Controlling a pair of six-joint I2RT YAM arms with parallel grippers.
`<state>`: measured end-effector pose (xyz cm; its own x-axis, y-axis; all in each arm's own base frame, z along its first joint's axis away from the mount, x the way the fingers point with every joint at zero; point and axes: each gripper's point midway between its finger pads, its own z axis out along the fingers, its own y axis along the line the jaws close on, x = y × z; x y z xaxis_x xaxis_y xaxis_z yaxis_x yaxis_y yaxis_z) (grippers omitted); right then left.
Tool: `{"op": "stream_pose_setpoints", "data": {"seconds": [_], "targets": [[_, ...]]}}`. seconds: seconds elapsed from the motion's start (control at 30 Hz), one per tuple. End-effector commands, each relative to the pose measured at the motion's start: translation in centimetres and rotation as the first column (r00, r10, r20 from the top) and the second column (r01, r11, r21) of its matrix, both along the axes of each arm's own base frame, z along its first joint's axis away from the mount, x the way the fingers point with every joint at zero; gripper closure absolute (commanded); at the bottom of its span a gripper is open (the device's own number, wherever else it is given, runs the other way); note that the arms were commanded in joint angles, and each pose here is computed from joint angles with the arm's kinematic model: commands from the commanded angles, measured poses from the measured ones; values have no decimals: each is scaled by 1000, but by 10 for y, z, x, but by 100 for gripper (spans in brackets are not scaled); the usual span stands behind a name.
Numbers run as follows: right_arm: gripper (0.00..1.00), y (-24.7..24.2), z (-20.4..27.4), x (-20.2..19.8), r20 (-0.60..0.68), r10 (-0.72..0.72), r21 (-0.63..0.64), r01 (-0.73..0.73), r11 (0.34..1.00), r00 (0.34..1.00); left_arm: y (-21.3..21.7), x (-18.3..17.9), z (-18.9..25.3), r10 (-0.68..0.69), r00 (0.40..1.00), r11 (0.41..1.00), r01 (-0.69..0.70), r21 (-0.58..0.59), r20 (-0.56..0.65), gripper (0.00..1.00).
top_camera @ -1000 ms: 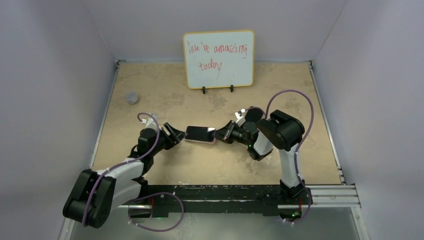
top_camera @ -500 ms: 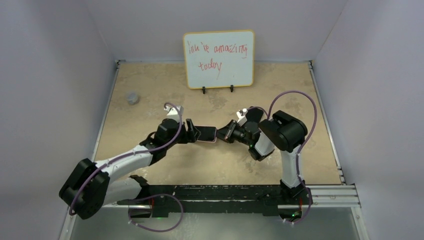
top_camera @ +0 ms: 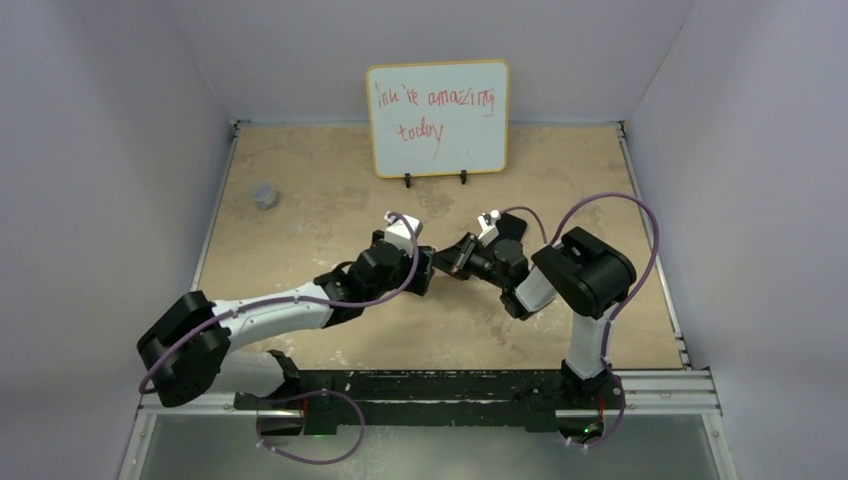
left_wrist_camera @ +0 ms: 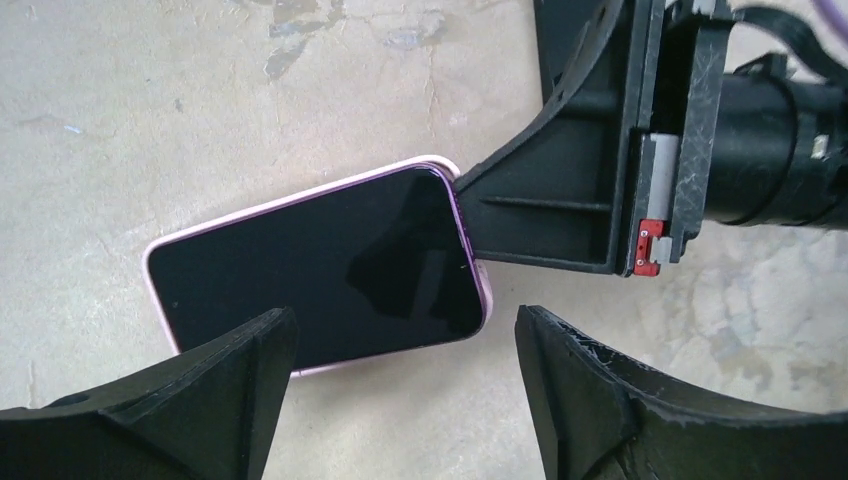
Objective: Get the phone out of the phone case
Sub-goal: Remove the phone case from the phone.
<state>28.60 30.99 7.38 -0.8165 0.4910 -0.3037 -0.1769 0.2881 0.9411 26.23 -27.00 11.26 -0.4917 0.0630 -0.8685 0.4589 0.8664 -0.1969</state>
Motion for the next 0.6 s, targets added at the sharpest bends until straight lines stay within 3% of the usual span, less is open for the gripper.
{"op": "stream_pose_setpoints", "data": {"seconds": [0.0,0.33,0.57], "targets": [[100,1,22,11,65,-29,20,28,999,997,-7,11,11,24,994,994,-34,100,104,17],[100,-1,11,15,22,-49,-40,50,998,999,-35,16,27,48,974,963,-104,250,222,17],[100,-4,6,16,6,-59,-71,59,996,998,-41,15,15,88,974,949,-145,279,207,22]]}}
